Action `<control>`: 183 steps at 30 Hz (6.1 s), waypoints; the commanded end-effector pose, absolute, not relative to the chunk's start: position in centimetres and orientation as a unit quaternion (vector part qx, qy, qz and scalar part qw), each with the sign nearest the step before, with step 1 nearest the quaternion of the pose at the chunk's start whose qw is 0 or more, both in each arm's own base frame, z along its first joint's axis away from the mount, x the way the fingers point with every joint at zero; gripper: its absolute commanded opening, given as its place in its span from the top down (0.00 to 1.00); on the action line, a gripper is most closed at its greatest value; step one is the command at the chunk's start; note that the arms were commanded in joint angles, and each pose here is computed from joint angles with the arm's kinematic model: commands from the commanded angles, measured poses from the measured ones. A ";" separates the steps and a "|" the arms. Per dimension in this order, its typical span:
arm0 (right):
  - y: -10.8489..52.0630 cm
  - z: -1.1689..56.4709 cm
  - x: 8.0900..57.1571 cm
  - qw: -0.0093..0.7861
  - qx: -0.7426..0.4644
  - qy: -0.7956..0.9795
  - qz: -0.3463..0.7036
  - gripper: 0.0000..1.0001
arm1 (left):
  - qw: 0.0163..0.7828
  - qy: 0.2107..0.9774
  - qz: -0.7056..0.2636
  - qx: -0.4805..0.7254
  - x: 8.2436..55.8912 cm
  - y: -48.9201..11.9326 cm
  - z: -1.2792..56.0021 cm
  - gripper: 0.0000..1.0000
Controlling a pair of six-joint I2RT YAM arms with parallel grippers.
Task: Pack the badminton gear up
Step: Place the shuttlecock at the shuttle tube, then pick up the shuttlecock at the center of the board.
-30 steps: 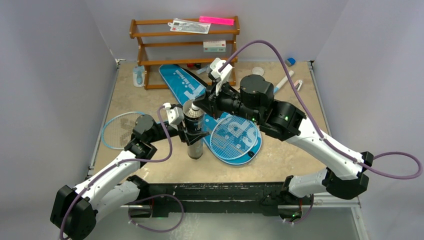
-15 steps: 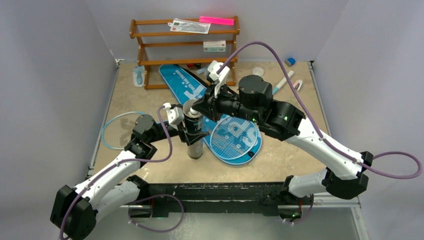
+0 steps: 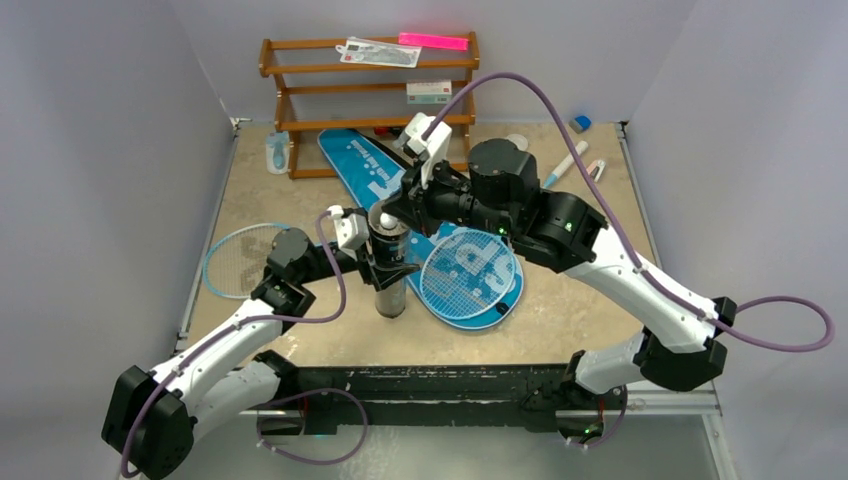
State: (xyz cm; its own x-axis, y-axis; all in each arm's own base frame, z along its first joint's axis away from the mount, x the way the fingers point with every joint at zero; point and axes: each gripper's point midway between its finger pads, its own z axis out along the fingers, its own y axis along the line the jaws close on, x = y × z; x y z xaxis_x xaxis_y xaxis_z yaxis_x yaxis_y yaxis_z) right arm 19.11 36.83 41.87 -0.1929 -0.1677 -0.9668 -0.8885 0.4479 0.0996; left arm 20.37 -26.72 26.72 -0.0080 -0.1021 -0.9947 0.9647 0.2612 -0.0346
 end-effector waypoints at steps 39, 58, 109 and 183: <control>26.5 39.9 19.1 0.571 -0.309 0.716 0.258 0.81 | 0.598 0.584 -0.423 0.351 20.8 -24.8 26.6 0.00; 24.6 34.7 20.8 0.557 -0.251 0.764 0.204 0.79 | 0.588 0.626 -0.419 0.293 19.4 -22.6 22.4 0.00; 18.1 19.4 35.7 0.440 0.091 0.874 0.183 0.65 | 0.616 0.655 -0.231 0.371 23.5 -19.8 26.3 0.59; 13.1 13.0 44.8 0.395 0.074 0.908 0.119 0.78 | 0.598 0.672 -0.201 0.388 22.9 -17.7 23.9 0.66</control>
